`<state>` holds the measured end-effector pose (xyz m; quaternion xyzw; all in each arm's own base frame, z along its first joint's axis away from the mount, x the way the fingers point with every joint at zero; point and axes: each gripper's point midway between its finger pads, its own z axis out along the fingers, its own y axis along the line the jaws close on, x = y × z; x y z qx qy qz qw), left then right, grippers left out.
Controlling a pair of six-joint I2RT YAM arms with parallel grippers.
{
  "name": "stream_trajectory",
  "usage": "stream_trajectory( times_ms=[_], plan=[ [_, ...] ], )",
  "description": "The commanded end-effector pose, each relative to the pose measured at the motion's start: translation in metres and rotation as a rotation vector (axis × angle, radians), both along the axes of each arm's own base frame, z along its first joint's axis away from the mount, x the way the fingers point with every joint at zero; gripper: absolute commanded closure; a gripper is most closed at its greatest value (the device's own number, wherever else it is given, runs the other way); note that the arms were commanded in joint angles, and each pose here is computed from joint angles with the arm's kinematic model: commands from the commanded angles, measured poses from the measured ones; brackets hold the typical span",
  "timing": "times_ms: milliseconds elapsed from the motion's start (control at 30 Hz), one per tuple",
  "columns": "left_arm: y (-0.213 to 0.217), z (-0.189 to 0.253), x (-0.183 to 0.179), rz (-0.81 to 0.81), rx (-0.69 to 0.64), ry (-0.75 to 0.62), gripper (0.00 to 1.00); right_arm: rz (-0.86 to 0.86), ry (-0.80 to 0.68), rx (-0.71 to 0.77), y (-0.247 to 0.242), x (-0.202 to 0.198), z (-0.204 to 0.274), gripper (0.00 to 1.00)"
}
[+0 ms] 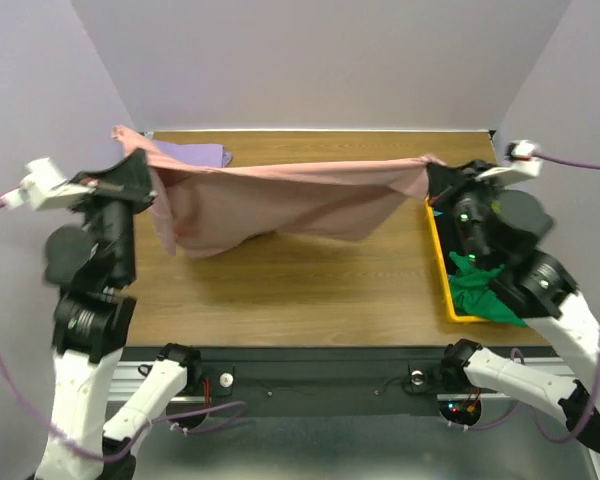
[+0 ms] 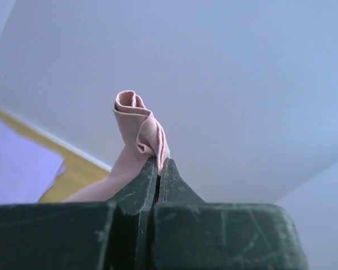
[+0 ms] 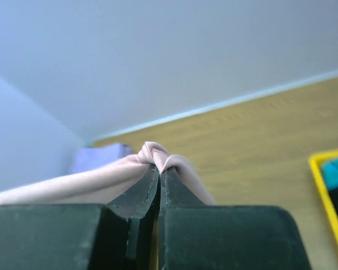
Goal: Fold and stack the t-shirts
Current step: Flatten the tshirt out
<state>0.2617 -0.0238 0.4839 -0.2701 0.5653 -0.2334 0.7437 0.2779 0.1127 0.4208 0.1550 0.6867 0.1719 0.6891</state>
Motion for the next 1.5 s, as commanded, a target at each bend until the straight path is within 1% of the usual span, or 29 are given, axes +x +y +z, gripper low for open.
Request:
stream_trajectory(
  times_ms=[0, 133, 267, 400, 467, 500, 533, 567, 633, 667, 733, 767, 800, 833, 867, 900, 933, 967, 1000, 1033, 1067, 1100, 1133, 1167, 1200, 1233, 1267, 1300, 1467],
  plan=[
    [0.011, 0.082, -0.081, -0.048, -0.025, -0.259, 1.00, 0.207, -0.199, 0.051, 0.002, -0.045, 0.084, 0.99],
    [0.007, 0.125, -0.139, -0.136, -0.006, -0.416, 1.00, 0.406, -0.358, 0.114, 0.004, -0.096, 0.151, 1.00],
    [-0.006, 0.156, -0.179, -0.231, 0.053, -0.526, 1.00, 0.470, -0.410, 0.135, 0.001, -0.118, 0.175, 1.00],
    [-0.002, 0.167, -0.169, -0.178, 0.073, -0.523, 1.00, 0.380, -0.402, 0.147, -0.012, -0.109, 0.178, 1.00],
    [-0.001, 0.171, -0.157, -0.154, 0.081, -0.515, 1.00, 0.253, -0.363, 0.150, -0.026, -0.091, 0.171, 1.00],
    [-0.003, 0.170, -0.133, -0.140, 0.088, -0.481, 1.00, 0.198, -0.328, 0.138, -0.026, -0.076, 0.162, 1.00],
    [-0.003, 0.171, -0.121, -0.130, 0.092, -0.473, 1.00, 0.140, -0.298, 0.132, -0.029, -0.065, 0.155, 1.00],
    [-0.010, 0.163, -0.082, -0.128, 0.107, -0.409, 1.00, 0.019, -0.258, 0.125, -0.043, -0.052, 0.145, 1.00],
    [-0.015, 0.152, -0.039, -0.116, 0.126, -0.353, 1.00, -0.104, -0.159, 0.061, -0.037, -0.019, 0.113, 0.99],
    [-0.023, 0.128, 0.010, -0.112, 0.149, -0.262, 1.00, -0.213, -0.085, 0.008, -0.037, 0.003, 0.088, 1.00],
    [-0.027, 0.103, 0.061, -0.089, 0.161, -0.186, 1.00, -0.320, -0.020, -0.040, -0.037, 0.022, 0.062, 0.99],
    [-0.033, 0.067, 0.112, -0.077, 0.197, -0.076, 1.00, -0.389, 0.017, -0.069, -0.039, 0.033, 0.045, 1.00],
    [-0.037, 0.047, 0.139, -0.075, 0.209, -0.024, 1.00, -0.407, 0.046, -0.091, -0.036, 0.045, 0.030, 1.00],
    [-0.040, 0.026, 0.163, -0.072, 0.226, 0.029, 1.00, -0.451, 0.078, -0.104, -0.050, 0.063, 0.014, 1.00],
    [-0.041, 0.014, 0.184, -0.066, 0.251, 0.063, 1.00, -0.339, 0.162, -0.103, -0.031, 0.097, -0.031, 1.00],
    [-0.047, -0.038, 0.232, -0.066, 0.272, 0.178, 0.93, -0.311, 0.211, -0.077, -0.035, 0.117, -0.055, 1.00],
    [-0.047, -0.061, 0.254, -0.053, 0.288, 0.232, 0.77, -0.348, 0.269, -0.055, -0.062, 0.142, -0.085, 0.99],
    [-0.047, -0.085, 0.274, -0.047, 0.302, 0.297, 0.35, -0.301, 0.347, -0.062, -0.054, 0.173, -0.131, 0.99],
    [-0.051, -0.107, 0.313, -0.051, 0.334, 0.351, 0.03, -0.309, 0.399, -0.062, -0.059, 0.190, -0.155, 0.87],
    [-0.053, -0.135, 0.323, -0.065, 0.362, 0.460, 0.01, -0.267, 0.442, -0.072, -0.062, 0.205, -0.171, 0.78],
    [-0.052, -0.143, 0.334, -0.059, 0.374, 0.498, 0.01, -0.245, 0.481, -0.082, -0.057, 0.226, -0.190, 0.64],
    [-0.052, -0.137, 0.357, -0.031, 0.379, 0.488, 0.01, -0.220, 0.493, -0.086, -0.054, 0.234, -0.195, 0.38],
    [-0.049, -0.149, 0.355, -0.025, 0.387, 0.553, 0.02, -0.193, 0.498, -0.090, -0.052, 0.240, -0.197, 0.25],
    [-0.049, -0.144, 0.357, -0.022, 0.386, 0.545, 0.02, -0.153, 0.499, -0.083, -0.044, 0.244, -0.197, 0.15],
    [-0.053, -0.139, 0.355, -0.030, 0.386, 0.528, 0.02, -0.140, 0.488, -0.079, -0.041, 0.246, -0.192, 0.00],
    [-0.055, -0.138, 0.352, -0.033, 0.383, 0.515, 0.01, -0.129, 0.482, -0.084, -0.040, 0.246, -0.189, 0.00],
    [-0.056, -0.176, 0.347, -0.055, 0.396, 0.583, 0.02, -0.117, 0.476, -0.078, -0.038, 0.245, -0.185, 0.00],
    [-0.060, -0.139, 0.337, -0.054, 0.382, 0.469, 0.02, -0.115, 0.467, -0.077, -0.039, 0.240, -0.180, 0.00],
    [-0.069, -0.148, 0.297, -0.096, 0.371, 0.446, 0.01, -0.038, 0.469, -0.079, -0.032, 0.215, -0.176, 0.00]
  ],
)
